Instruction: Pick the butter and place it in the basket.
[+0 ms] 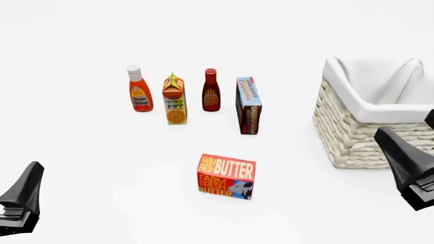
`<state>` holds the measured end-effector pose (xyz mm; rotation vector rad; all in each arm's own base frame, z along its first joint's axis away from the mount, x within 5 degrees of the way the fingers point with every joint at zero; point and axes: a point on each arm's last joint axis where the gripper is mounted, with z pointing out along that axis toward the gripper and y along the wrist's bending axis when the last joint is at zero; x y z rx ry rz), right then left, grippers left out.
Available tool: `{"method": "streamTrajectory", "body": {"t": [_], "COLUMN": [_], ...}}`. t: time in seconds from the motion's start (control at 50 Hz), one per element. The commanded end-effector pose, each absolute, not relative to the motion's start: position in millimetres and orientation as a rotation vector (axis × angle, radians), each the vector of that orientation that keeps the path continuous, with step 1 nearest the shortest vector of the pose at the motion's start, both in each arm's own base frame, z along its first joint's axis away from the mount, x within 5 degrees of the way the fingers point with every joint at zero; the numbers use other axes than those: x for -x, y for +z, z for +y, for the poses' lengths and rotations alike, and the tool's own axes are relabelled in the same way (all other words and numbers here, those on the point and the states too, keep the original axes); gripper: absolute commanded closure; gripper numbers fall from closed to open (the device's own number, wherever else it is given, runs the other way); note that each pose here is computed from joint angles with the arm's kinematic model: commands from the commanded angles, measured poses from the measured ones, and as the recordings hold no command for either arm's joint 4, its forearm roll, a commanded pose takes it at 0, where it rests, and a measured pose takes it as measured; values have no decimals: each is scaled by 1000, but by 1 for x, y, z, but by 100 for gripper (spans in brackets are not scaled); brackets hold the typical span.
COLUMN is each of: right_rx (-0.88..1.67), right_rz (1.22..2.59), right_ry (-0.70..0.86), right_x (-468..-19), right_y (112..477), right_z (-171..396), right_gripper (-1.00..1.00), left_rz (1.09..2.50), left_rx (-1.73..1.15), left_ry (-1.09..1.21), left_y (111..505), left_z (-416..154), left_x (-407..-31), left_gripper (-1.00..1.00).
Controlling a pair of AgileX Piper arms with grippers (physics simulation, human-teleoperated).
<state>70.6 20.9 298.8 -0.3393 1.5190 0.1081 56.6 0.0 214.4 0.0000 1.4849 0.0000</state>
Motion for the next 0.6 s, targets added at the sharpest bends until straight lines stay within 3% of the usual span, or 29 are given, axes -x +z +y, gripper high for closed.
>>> {"method": "streamTrajectory", "body": {"t": [0.02,0.6], "right_rx": [493,834], "right_rz": [1574,1661], "right_ry": [139,112], "right_x": [-77,-133], "right_y": [310,338], "right_z": [32,81], "right_gripper": [-100,-100], "left_rz": [1485,1485], "left_rx": [0,0], "left_ry": [0,0], "left_y": [214,214], "left_z": [0,0], "left_x": [-57,-57], "left_gripper": [-100,-100]}}
